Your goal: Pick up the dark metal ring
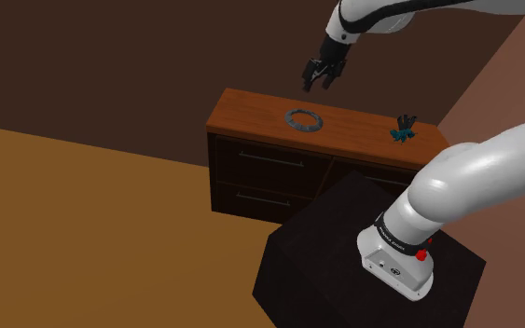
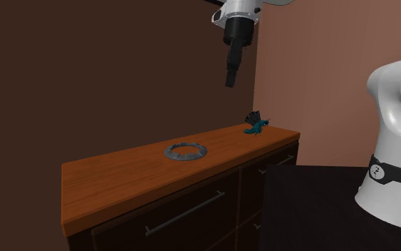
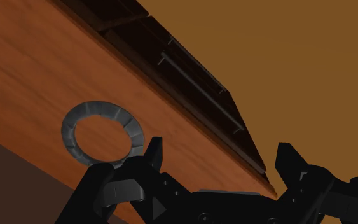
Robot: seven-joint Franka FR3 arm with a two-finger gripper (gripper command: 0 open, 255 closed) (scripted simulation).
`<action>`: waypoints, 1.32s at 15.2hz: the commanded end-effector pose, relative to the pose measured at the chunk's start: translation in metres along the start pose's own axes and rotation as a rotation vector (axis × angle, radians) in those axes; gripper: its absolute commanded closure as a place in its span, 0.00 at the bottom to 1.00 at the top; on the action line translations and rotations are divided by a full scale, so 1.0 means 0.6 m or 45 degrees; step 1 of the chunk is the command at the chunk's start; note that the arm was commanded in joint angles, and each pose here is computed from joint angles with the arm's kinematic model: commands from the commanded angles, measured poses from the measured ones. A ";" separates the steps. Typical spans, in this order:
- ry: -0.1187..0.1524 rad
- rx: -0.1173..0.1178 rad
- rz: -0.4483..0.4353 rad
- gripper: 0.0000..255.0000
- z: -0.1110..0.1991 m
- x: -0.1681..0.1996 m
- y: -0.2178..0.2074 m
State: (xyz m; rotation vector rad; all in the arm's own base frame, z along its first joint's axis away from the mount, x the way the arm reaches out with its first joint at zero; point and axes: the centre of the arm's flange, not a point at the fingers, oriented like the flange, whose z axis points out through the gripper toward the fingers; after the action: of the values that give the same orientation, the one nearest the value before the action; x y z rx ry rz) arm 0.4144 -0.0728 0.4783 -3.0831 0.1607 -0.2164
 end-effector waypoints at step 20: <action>0.024 -0.033 0.077 0.00 0.357 0.211 0.201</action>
State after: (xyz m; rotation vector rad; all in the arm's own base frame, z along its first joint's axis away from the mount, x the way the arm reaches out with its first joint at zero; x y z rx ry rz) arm 0.5503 -0.1906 0.2886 -3.0968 0.2549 -0.2404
